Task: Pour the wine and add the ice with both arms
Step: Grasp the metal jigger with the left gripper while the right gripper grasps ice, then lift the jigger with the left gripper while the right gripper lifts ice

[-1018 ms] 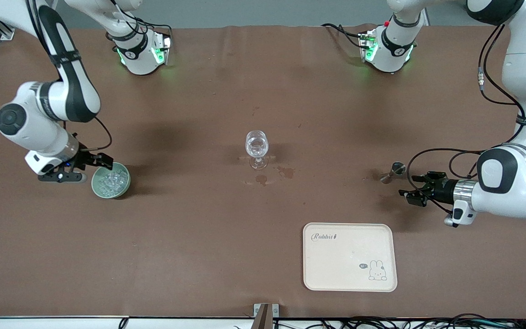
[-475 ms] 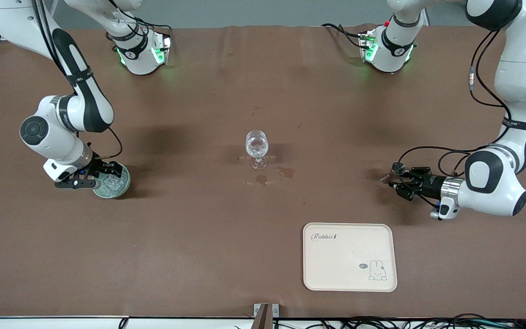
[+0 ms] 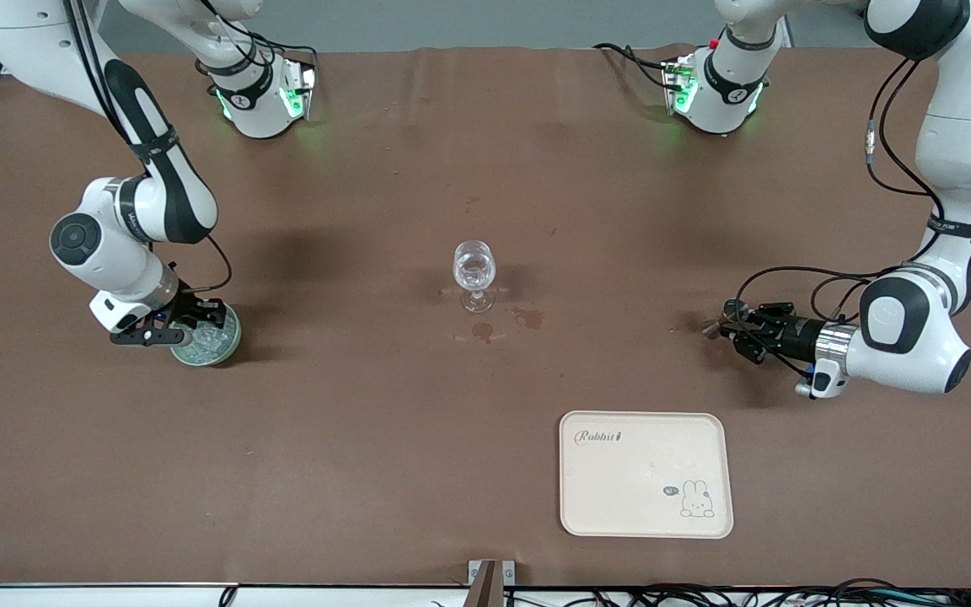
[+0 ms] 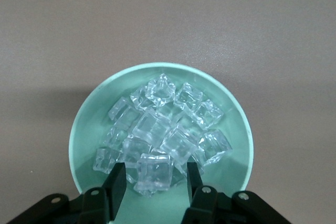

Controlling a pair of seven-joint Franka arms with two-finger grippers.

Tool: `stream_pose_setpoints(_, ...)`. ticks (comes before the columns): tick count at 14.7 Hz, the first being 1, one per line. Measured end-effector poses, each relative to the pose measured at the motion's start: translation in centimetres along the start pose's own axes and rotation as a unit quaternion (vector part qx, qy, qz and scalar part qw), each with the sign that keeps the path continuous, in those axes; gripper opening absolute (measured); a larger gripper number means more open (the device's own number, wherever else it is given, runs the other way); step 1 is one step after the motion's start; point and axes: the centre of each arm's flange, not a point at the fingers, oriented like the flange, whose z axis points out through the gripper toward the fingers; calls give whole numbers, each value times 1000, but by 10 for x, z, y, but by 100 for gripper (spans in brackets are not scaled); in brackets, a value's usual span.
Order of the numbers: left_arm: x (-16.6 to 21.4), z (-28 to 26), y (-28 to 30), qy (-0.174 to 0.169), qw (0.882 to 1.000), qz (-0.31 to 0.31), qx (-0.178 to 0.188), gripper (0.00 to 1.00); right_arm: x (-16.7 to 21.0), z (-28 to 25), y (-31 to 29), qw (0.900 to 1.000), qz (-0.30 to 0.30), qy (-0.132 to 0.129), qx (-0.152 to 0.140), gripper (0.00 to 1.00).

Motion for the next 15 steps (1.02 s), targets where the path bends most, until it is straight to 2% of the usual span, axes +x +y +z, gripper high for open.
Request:
stream_pose_setpoints(6,-4,4,6,-2,1000,-10,2,45,-4,4,0,1000,0,-6,0,52)
stream_pose_setpoints(8,-4,4,6,-3,1000,-10,2,44,-4,4,0,1000,0,-6,0,40)
stream_pose_setpoints(14,-8,6,9,-20,1000,-14,-10,38,-4,4,0,1000,0,-5,0,41)
stream_pose_setpoints(15,-8,6,9,-21,1000,-14,-10,35,-4,4,0,1000,0,-5,0,39)
